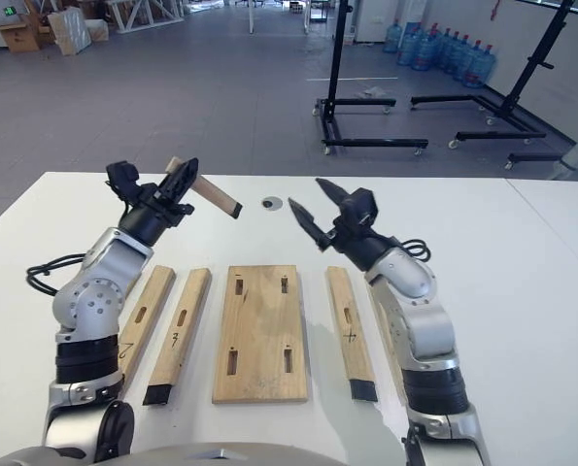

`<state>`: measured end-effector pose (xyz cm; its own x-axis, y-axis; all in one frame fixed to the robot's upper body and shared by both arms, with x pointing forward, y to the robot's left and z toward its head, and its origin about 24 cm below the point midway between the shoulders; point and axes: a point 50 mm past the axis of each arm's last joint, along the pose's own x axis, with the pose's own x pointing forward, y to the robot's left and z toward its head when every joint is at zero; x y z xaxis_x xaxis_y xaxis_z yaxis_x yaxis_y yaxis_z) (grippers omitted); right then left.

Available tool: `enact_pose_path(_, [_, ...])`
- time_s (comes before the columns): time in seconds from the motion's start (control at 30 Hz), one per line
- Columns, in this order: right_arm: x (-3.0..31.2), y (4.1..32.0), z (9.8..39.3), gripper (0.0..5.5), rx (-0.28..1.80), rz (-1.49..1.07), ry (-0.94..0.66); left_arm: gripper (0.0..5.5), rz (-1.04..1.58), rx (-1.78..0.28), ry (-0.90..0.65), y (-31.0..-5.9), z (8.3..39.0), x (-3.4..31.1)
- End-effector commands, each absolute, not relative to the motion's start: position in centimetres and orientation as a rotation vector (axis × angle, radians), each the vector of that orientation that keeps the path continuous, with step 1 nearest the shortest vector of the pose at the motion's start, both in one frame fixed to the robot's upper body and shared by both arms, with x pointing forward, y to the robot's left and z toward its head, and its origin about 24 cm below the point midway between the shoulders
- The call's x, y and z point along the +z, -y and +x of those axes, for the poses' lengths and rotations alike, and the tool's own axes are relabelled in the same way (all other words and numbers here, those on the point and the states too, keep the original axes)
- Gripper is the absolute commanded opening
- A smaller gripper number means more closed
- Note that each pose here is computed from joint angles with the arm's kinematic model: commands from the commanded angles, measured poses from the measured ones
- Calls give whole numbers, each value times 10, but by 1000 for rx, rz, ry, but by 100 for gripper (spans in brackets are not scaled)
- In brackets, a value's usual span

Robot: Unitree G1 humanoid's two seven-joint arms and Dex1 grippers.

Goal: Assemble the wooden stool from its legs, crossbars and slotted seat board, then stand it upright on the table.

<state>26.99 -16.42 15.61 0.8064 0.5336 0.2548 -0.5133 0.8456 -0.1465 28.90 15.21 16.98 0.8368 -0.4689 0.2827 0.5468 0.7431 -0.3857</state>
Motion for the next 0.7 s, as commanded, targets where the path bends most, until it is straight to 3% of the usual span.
enact_pose_path(0.03, [153, 199, 269, 308, 280, -46, 288, 38, -272, -662, 116, -157, 255, 176])
enact_pose_path(0.13, [149, 220, 255, 308, 83, -25, 290, 38, -193, -661, 34, -168, 242, 174])
enact_pose_path(0.27, [137, 225, 238, 308, -50, -2, 272, 38, -118, -509, -54, -200, 243, 163])
enact_pose_path(0.37, [131, 221, 235, 308, -77, 11, 248, 38, -110, -374, -81, -223, 229, 153])
enact_pose_path(0.7, [120, 211, 231, 308, -113, 14, 227, 38, -10, -220, -87, -251, 200, 143])
